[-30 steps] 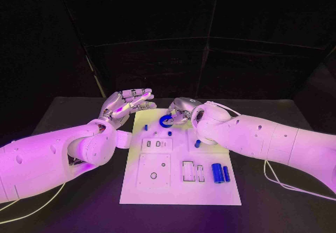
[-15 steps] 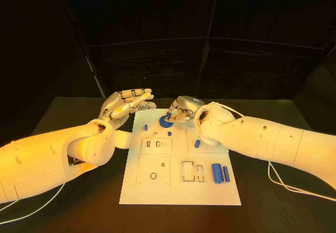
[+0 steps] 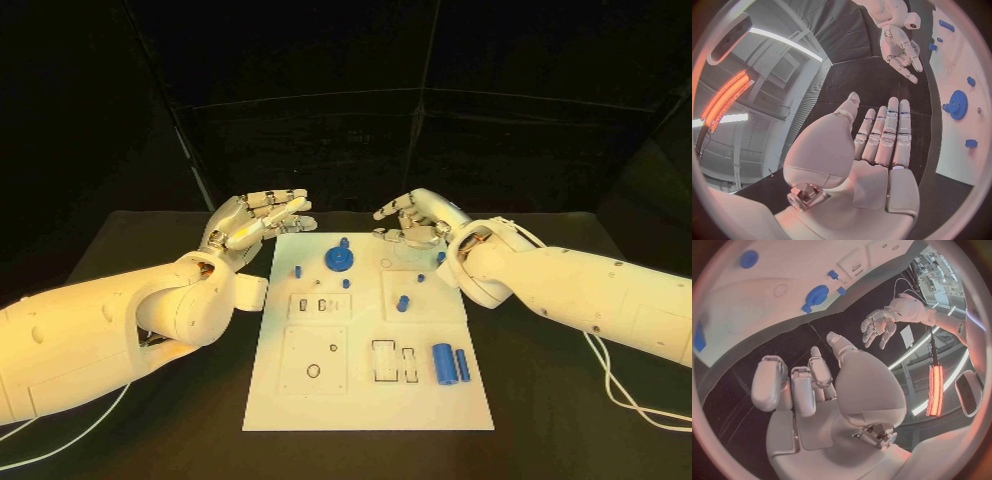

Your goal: Assemble the parts on the task board

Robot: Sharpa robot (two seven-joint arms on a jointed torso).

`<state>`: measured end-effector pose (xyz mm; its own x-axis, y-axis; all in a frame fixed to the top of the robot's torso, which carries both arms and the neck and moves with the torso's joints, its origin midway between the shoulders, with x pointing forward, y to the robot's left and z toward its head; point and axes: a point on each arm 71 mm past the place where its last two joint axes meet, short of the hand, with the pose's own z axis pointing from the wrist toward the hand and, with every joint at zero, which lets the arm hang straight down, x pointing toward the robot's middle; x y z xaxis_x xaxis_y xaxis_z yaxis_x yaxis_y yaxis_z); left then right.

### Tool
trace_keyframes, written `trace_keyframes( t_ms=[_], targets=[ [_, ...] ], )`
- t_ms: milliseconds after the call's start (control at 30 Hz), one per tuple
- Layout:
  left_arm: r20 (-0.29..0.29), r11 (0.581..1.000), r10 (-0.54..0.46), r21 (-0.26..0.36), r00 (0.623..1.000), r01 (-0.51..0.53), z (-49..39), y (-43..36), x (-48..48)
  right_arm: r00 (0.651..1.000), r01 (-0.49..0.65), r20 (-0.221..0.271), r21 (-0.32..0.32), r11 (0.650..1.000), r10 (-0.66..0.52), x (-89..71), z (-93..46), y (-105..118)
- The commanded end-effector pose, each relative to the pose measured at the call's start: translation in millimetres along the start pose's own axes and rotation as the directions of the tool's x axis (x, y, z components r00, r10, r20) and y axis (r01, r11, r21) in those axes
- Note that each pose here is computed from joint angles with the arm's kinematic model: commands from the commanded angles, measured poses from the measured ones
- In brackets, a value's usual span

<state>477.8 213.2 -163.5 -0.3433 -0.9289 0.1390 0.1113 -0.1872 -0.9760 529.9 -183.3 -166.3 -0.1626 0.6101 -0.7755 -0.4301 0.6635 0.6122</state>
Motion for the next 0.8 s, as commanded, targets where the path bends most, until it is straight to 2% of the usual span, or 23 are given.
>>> trace_keyframes(
  t_ms=[33, 200, 367, 567, 800],
  targets=[
    [-0.019, 1.000, -0.009, 0.006, 1.000, 0.010, 1.2, -0.4, 1.0, 0.992, -0.124, -0.025, -0.015, 0.992, 0.123, -11.8, -10.1, -10],
    [-0.023, 1.000, -0.011, 0.004, 1.000, 0.011, 2.5, 0.6, 0.5, 0.996, -0.084, -0.038, 0.027, 0.996, 0.085, -33.2, -27.0, -37],
    [-0.023, 1.000, -0.012, 0.002, 1.000, 0.012, 3.0, 2.2, -0.3, 0.999, -0.030, -0.043, 0.066, 0.997, 0.033, -47.6, -38.6, -61],
    [-0.022, 1.000, -0.012, -0.001, 1.000, 0.012, 3.1, 4.0, -0.9, 0.998, -0.008, -0.064, 0.121, 0.993, 0.016, -43.3, -51.4, -86],
    [-0.021, 1.000, -0.012, -0.003, 1.000, 0.012, 3.3, 5.6, -0.9, 0.995, 0.000, -0.101, 0.148, 0.989, 0.015, -30.3, -56.1, -97]
  ],
)
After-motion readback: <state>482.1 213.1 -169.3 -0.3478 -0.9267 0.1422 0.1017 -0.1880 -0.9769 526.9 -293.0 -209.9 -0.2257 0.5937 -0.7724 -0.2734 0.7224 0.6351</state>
